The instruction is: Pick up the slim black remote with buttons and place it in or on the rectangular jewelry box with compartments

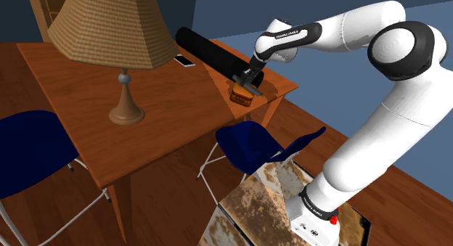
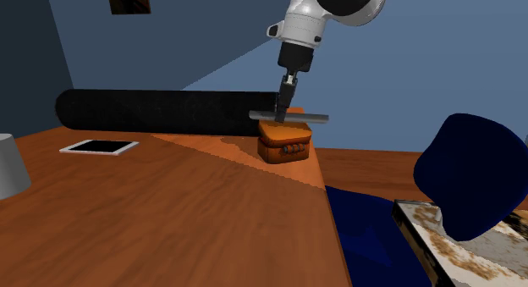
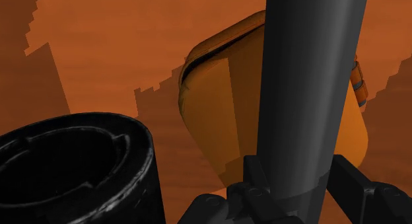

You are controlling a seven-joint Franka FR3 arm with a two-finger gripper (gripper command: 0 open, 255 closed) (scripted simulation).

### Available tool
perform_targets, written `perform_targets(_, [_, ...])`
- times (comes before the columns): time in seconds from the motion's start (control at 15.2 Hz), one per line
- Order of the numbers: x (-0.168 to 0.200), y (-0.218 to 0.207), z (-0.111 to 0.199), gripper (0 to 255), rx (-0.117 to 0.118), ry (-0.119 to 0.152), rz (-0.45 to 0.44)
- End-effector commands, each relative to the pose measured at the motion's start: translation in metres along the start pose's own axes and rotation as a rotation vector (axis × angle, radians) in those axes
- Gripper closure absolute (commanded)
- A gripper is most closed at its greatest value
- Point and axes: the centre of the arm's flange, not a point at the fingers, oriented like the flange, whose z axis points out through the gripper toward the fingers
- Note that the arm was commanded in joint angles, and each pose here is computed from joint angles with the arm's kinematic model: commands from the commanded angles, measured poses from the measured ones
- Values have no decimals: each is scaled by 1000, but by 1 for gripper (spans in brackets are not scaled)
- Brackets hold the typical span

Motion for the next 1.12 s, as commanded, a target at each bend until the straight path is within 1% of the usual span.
perform_targets(0.0, [0, 0, 0, 255, 0, 0, 0])
perform_targets(0.07, [0, 0, 0, 255, 0, 0, 0])
perform_targets(0.13, [0, 0, 0, 0, 0, 0, 0])
perform_targets(0.46, [0, 0, 0, 0, 0, 0, 0])
perform_targets(0.73, [0, 0, -50, 0, 0, 0, 0])
perform_targets(1.06, [0, 0, -50, 0, 0, 0, 0])
